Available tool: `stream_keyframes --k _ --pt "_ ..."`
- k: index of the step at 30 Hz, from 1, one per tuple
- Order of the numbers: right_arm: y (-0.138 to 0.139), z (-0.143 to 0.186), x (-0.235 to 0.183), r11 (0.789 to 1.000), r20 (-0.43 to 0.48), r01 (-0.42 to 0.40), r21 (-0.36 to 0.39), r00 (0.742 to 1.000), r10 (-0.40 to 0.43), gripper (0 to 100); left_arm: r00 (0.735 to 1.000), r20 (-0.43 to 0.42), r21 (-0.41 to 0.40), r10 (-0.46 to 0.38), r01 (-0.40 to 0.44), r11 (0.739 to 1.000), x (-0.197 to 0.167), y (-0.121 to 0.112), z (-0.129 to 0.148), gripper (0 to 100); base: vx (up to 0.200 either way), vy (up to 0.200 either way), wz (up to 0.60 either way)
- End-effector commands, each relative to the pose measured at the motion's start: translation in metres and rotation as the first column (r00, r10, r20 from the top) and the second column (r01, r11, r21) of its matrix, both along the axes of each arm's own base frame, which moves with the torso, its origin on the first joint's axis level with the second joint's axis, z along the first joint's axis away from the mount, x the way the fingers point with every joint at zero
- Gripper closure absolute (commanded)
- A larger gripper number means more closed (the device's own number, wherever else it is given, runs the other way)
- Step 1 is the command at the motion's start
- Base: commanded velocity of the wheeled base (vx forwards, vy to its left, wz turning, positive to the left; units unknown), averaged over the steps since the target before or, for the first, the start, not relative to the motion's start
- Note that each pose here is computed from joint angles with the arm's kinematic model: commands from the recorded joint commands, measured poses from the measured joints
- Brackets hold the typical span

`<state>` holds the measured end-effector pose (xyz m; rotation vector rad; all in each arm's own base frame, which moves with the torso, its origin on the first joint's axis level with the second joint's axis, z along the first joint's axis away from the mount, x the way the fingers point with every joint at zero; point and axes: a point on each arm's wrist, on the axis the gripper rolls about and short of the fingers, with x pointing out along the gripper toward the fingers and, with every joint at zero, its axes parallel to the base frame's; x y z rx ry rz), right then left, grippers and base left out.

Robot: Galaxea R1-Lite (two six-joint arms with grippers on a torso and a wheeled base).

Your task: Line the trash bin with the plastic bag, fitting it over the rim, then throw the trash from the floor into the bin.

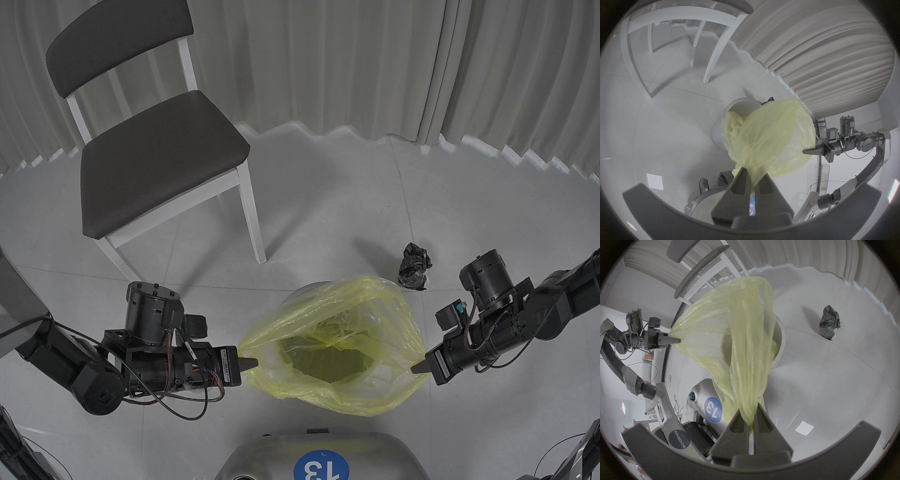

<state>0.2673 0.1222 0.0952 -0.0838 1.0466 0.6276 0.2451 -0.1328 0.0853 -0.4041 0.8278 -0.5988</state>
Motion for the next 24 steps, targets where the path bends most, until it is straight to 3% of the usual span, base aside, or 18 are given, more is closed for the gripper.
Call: stream_keyframes --k 1,8,12,17,24 --pt "0.007 -0.014 -0.006 0.999 -0.044 -0.030 -0.020 0.999 0.030 100 1.000 -0.014 0.018 -0.009 0.010 1.000 -0.002 0.000 -0.006 100 0.000 0.000 0.00" --pt "0.014 -0.045 0.005 0.998 -0.112 -0.045 -0.047 0.993 0.039 100 0.998 -0.067 0.039 -0.004 0.007 0.999 0.007 -0.002 -0.026 100 0.000 0.000 0.00" --pt "0.016 -0.058 0.019 0.999 -0.104 -0.029 -0.043 0.994 0.025 100 0.997 -0.073 0.043 -0.004 0.007 0.999 0.024 -0.010 -0.038 100 0.000 0.000 0.00" --pt "0.008 -0.074 0.059 0.998 -0.089 0.047 -0.037 0.995 -0.050 100 0.999 -0.051 0.037 0.010 -0.008 0.999 0.058 -0.020 -0.047 100 0.000 0.000 0.00" --pt "-0.024 -0.062 0.096 0.986 -0.010 0.169 -0.001 0.986 -0.169 100 0.998 -0.018 0.021 0.066 -0.066 0.998 0.098 -0.019 -0.057 100 0.000 0.000 0.00"
